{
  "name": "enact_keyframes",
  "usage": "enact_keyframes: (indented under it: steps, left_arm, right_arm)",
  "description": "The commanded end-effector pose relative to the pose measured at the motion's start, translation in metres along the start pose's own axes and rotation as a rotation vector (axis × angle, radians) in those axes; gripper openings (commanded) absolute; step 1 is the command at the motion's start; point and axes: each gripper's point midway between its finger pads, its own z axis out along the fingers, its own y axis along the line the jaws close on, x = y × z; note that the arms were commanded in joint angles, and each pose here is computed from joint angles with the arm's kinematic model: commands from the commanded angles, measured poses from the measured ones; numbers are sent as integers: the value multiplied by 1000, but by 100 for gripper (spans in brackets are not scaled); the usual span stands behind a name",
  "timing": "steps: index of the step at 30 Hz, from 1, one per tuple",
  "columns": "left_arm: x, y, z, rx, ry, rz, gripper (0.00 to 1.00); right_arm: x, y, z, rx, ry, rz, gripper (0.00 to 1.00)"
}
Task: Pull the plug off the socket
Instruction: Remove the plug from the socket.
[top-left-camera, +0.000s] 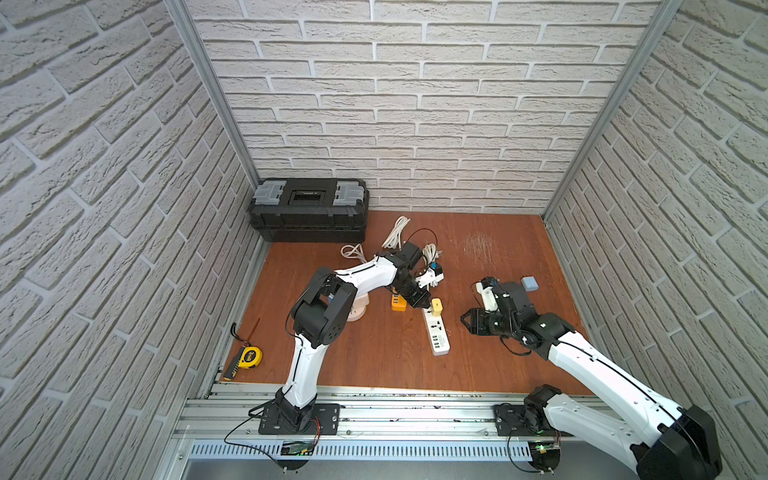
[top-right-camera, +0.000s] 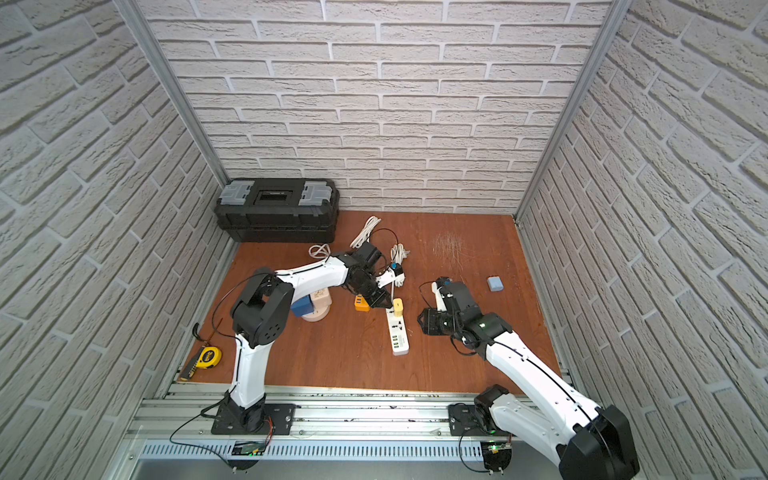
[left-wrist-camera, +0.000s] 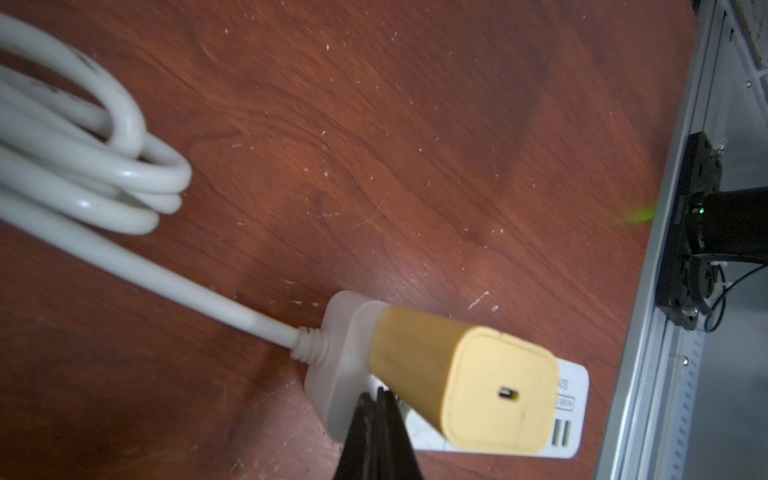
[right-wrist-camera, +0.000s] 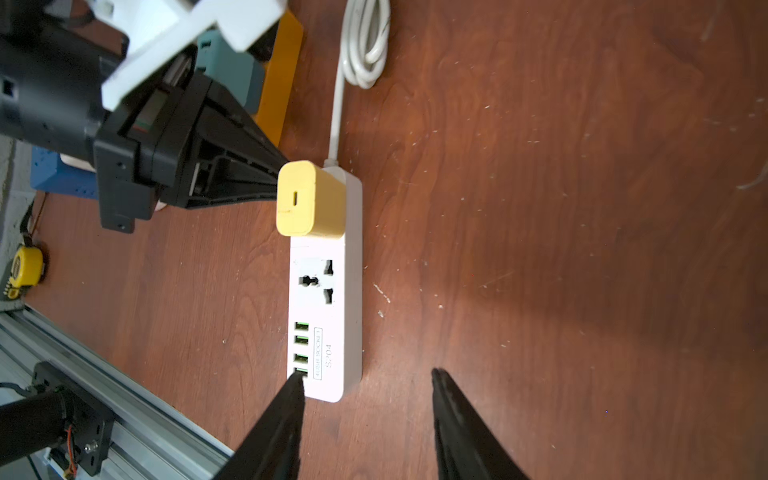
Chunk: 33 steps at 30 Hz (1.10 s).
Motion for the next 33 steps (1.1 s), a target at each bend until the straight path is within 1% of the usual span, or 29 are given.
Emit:
enact_keyframes:
  steps: [1,6,16,24,33]
  left_arm:
    - [56,31,32,-85,169,-76,0]
    - [57,31,32,-86,171,-76,0]
    - [57,31,33,-83,173,-79,0]
    - [58,31,33,-82,174,-81,0]
    - [58,31,33,-83,174,-80,0]
  right_arm:
    - [-15,14,7,22,-49,-75,51]
    - [-20,29,23,34,-34,-114,49]
    - [-39,48,46,48,-64,-152,48]
    - [-48,49,63,69,-66,-160,47]
    - [-49,50,78,90,-50,-167,44]
